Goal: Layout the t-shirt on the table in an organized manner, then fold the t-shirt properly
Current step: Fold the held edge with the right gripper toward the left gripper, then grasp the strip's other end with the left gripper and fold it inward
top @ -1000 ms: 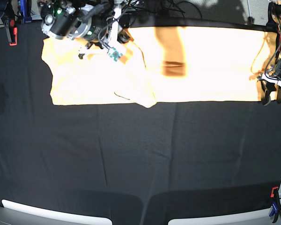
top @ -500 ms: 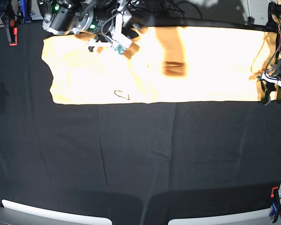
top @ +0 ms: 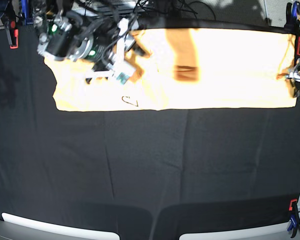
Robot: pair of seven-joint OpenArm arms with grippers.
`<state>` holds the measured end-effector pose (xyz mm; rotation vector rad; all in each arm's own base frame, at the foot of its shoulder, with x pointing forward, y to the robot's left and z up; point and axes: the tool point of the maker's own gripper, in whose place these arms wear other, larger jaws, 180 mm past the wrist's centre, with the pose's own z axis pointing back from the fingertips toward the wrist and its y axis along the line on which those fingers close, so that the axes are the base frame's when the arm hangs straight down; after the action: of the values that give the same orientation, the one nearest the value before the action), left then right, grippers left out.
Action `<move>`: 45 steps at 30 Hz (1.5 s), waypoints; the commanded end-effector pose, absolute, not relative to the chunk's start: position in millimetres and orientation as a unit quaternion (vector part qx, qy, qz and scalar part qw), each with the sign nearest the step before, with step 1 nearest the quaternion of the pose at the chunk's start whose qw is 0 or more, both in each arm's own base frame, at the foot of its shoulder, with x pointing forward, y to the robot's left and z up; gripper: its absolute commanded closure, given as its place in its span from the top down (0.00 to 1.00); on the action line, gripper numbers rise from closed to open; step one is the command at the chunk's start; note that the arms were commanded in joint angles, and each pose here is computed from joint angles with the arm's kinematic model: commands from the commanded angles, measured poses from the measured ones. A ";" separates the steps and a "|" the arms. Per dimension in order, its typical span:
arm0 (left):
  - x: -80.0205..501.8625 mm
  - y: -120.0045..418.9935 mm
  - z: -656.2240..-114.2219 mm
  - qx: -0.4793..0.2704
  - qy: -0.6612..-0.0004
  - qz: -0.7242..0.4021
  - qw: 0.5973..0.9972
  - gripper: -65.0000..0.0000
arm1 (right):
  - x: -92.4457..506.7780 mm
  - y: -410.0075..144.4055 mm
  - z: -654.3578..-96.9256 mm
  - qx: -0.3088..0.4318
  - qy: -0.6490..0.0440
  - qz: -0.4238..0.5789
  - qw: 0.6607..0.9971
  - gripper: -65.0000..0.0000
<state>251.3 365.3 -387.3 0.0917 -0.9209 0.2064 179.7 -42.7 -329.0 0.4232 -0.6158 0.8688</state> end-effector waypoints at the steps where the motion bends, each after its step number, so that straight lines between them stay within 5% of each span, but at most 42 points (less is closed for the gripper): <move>1: 255.8 374.8 -372.3 0.054 -0.458 0.094 0.882 0.52 | 188.2 -44.0 -317.9 0.197 -0.314 0.413 0.832 0.37; 12: 231.1 365.3 -409.1 -0.004 -0.405 0.123 0.906 0.52 | 229.5 -86.3 -292.8 0.151 -0.374 0.357 0.843 0.37; 18: 224.1 337.8 -424.5 -0.108 -0.400 0.139 0.899 0.51 | 232.0 -88.7 -281.7 0.177 -0.392 0.337 0.838 0.37; 23: 221.0 316.3 -423.3 -0.161 -0.386 0.115 0.901 0.24 | 232.6 -89.9 -281.1 0.176 -0.393 0.335 0.838 0.37; 26: 221.4 316.5 -422.8 -0.161 -0.387 0.113 0.901 0.00 | 232.6 -89.9 -281.1 0.176 -0.393 0.335 0.838 0.37; 32: 233.9 322.8 -411.2 -0.150 -0.422 0.111 0.887 0.00 | 235.7 -90.3 -278.8 0.172 -0.403 0.333 0.835 0.37; 40: 263.5 368.4 -393.8 -0.002 -0.403 0.080 0.912 0.00 | 244.7 -96.5 -276.1 0.146 -0.417 0.332 0.833 0.37; 45: 260.8 358.8 -377.8 0.021 -0.373 0.038 0.927 0.00 | 244.7 -97.3 -276.7 0.144 -0.416 0.333 0.834 0.37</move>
<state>251.7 350.6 -393.8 0.0184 -0.7144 0.0883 240.8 -99.8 -287.9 0.3049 -0.8353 0.6849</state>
